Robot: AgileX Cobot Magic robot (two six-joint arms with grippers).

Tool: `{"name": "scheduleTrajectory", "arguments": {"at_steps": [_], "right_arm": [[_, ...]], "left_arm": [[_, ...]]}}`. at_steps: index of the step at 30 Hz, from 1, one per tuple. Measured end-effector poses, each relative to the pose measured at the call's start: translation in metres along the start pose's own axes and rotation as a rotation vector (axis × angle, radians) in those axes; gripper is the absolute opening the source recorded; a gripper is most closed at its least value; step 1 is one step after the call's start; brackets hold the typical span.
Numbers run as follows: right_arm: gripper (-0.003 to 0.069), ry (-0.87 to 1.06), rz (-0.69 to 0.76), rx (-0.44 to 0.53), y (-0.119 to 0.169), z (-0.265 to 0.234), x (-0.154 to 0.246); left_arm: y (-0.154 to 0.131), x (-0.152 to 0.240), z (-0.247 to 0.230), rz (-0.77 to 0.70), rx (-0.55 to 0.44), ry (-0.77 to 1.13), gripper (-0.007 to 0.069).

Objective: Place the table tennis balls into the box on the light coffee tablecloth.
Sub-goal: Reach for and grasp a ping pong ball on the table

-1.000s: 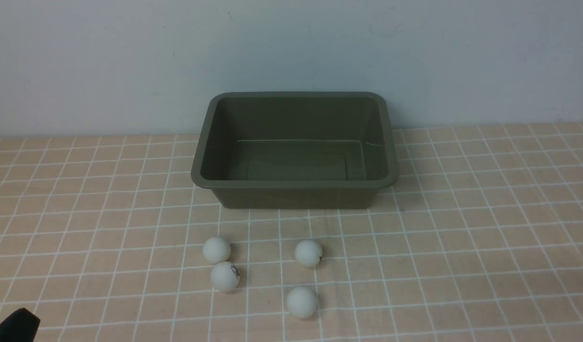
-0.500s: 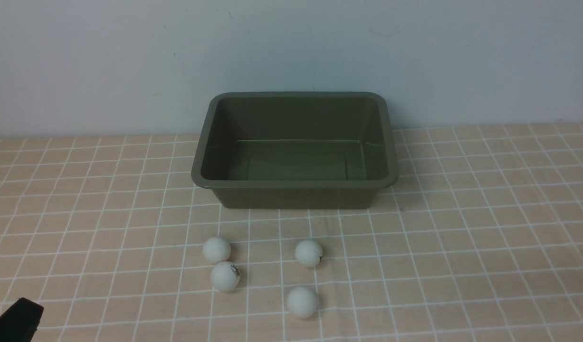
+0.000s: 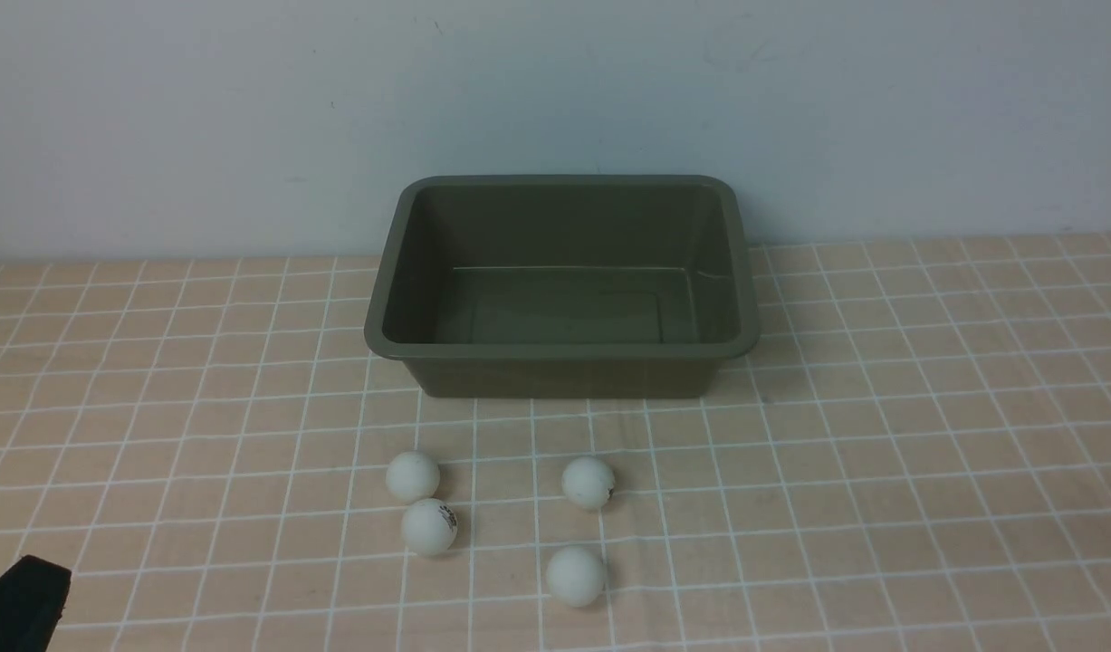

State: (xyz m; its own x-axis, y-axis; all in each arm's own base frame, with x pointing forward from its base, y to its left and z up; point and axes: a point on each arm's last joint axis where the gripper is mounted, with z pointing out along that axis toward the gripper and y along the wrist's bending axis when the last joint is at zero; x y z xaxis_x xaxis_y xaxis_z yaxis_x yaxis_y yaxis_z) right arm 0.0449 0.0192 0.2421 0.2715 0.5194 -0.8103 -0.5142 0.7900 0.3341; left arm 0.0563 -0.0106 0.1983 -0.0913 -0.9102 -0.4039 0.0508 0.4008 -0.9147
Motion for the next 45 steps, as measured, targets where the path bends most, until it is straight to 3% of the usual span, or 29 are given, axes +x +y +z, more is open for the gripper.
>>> {"name": "scheduleTrajectory", "arguments": {"at_steps": [3, 6, 8, 11, 16, 22, 24, 29, 32, 36, 44, 45], "right_arm": [[0.0084, -0.005, -0.01, -0.017, 0.002, 0.0, 0.0], [0.0182, 0.021, 0.006, -0.028, 0.003, 0.0, 0.002], [0.0205, 0.032, 0.009, -0.027, 0.002, 0.0, 0.003], [0.0316, 0.075, 0.015, -0.022, 0.002, 0.0, 0.007], [0.0443, 0.091, 0.049, -0.021, 0.002, 0.0, 0.008], [0.0505, -0.062, 0.064, -0.135, 0.012, -0.001, -0.006], [0.051, -0.148, 0.059, -0.188, 0.02, 0.001, -0.022], [0.051, -0.201, 0.005, -0.193, 0.036, 0.011, -0.063], [0.051, -0.127, -0.103, -0.12, 0.043, 0.023, -0.085], [0.0512, 0.101, -0.231, 0.048, 0.038, 0.048, -0.097], [0.0513, 0.63, -0.278, 0.382, 0.007, 0.099, -0.069], [0.0513, 0.761, -0.266, 0.461, 0.0, 0.107, -0.06]], "left_arm": [[0.0, 0.0, 0.0, 0.016, 0.001, 0.001, 0.0055], [0.0, 0.002, 0.0, 0.05, 0.002, 0.025, 0.019], [0.0, 0.003, 0.0, 0.058, 0.002, 0.032, 0.0223], [0.0, 0.004, 0.0, 0.105, 0.004, 0.049, 0.0386], [-0.002, 0.004, 0.0, 0.217, 0.012, 0.045, 0.0533], [-0.041, -0.015, -0.008, 0.492, 0.112, -0.064, 0.0568], [-0.068, -0.027, -0.016, 0.685, 0.166, -0.148, 0.0572], [-0.107, -0.037, -0.03, 0.917, 0.257, -0.197, 0.0572], [-0.124, -0.038, -0.022, 1.008, 0.276, -0.125, 0.0572], [-0.13, -0.035, 0.006, 1.11, 0.256, 0.064, 0.0572], [-0.105, -0.023, 0.06, 1.174, 0.159, 0.456, 0.0572], [-0.096, -0.018, 0.068, 1.17, 0.138, 0.557, 0.0572]]}}
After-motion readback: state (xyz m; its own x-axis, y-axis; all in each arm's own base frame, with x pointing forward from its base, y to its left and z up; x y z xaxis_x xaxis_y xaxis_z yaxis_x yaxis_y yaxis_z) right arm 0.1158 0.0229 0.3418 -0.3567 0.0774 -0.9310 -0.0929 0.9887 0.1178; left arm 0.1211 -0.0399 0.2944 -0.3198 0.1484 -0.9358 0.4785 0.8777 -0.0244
